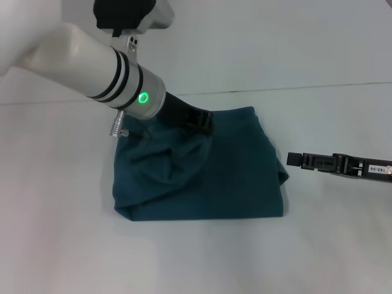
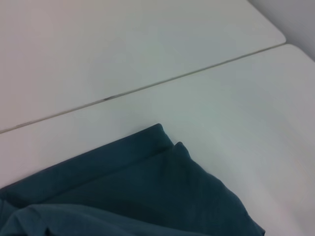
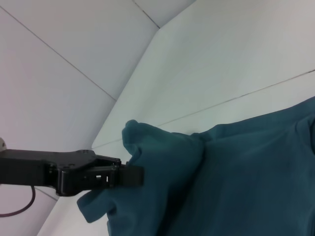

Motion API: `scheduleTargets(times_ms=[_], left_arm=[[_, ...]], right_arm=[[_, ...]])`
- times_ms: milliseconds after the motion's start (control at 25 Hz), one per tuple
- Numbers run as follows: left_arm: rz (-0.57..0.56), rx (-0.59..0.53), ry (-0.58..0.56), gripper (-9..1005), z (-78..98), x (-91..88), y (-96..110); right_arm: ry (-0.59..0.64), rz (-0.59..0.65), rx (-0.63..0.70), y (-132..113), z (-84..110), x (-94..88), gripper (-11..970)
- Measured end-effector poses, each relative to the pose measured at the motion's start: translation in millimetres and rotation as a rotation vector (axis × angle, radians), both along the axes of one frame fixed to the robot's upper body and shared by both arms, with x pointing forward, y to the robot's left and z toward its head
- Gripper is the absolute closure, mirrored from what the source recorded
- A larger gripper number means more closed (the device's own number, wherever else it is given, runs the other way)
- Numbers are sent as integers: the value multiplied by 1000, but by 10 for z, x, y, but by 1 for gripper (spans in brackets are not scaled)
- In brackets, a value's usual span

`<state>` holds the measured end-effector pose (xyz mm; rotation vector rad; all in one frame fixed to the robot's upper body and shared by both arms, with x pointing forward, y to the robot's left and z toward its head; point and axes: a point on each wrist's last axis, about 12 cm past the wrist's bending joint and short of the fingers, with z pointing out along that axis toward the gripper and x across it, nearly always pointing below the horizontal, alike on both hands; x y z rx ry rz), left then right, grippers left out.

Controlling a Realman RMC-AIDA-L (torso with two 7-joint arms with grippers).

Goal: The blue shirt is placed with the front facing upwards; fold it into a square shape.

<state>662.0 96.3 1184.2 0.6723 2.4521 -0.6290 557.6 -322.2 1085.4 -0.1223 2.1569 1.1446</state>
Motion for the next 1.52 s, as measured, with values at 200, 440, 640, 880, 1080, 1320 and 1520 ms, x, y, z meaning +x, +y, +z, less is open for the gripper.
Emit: scheduleTargets(times_ms=[200, 440, 640, 880, 1080, 1320, 1520], left_arm=[[-20, 14, -9, 894, 17, -10, -78], [-48, 16, -46, 857, 77, 11, -207], [-52, 11, -87, 820, 81, 19, -313], [-45, 1, -99, 775, 107, 39, -325], [18, -78, -87, 455, 196, 72, -110], [196, -217, 0, 261, 145, 108, 463], [350, -321, 99, 170, -86, 25, 1006]], right_arm=[[-2, 2, 0, 7, 7, 10, 192], [-2, 0, -3, 7, 6, 14, 192], [-1, -1, -6, 7, 2, 18, 193], [1, 2, -8, 14, -1, 18, 193], [1, 1, -11, 9, 0, 21, 192], [7, 10, -38, -13, 15, 48, 192], [50, 16, -90, -90, 165, 202, 191]])
